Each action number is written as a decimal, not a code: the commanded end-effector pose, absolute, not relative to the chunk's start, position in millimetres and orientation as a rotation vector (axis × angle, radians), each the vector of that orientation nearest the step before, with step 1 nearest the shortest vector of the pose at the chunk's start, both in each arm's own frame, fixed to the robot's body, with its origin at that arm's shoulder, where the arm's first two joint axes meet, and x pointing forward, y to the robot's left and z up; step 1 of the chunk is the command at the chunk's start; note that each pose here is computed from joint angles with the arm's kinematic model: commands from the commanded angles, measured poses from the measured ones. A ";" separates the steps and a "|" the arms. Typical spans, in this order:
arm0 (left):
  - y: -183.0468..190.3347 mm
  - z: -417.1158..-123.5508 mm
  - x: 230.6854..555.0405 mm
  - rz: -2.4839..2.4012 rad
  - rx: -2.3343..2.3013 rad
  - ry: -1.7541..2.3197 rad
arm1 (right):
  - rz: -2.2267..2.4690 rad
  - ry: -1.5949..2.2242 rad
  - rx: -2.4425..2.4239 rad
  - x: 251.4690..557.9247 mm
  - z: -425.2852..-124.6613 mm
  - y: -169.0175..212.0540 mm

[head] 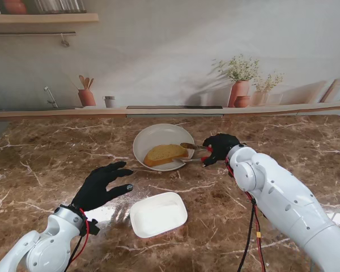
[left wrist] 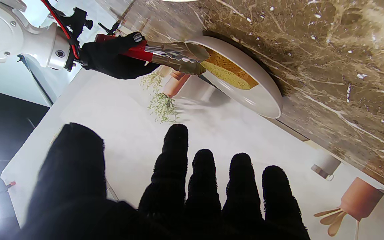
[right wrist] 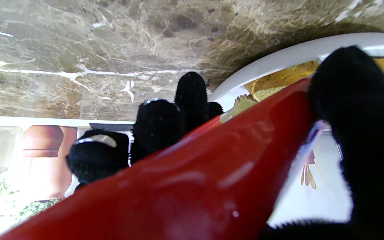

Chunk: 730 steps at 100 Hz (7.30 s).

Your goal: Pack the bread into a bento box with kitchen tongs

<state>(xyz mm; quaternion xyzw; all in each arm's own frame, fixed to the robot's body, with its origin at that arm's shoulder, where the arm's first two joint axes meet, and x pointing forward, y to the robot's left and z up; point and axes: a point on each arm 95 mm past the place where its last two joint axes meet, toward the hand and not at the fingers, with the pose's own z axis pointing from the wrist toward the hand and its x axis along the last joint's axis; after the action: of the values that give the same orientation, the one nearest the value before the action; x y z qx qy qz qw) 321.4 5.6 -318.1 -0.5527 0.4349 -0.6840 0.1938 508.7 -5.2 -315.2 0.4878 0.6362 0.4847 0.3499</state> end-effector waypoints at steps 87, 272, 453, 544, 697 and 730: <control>7.9 -324.2 313.9 -1.908 -1.580 1.209 | 1.098 1.762 1.247 520.4 -329.5 20.1; 13.5 -327.4 311.0 -1.892 -1.583 1.210 | 1.145 1.704 1.212 528.0 -340.5 31.0; 15.1 -320.1 314.5 -1.940 -1.528 1.214 | 1.311 1.618 0.946 300.6 -299.5 -39.8; 13.4 -325.0 312.2 -1.929 -1.542 1.204 | 1.206 1.753 0.759 298.8 -290.4 -4.3; 14.3 -322.9 311.3 -1.928 -1.536 1.196 | 1.249 1.800 0.645 305.5 -278.7 3.5; 15.3 -322.5 310.9 -1.927 -1.532 1.191 | 1.266 1.823 0.657 306.0 -280.3 5.8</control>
<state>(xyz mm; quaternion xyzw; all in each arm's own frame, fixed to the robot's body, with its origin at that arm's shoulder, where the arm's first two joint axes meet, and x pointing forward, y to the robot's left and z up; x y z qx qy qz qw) 313.4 16.2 -320.8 -0.5468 0.4271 -0.6910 0.2030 306.9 7.0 -277.4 0.2581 0.7120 0.5118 0.4055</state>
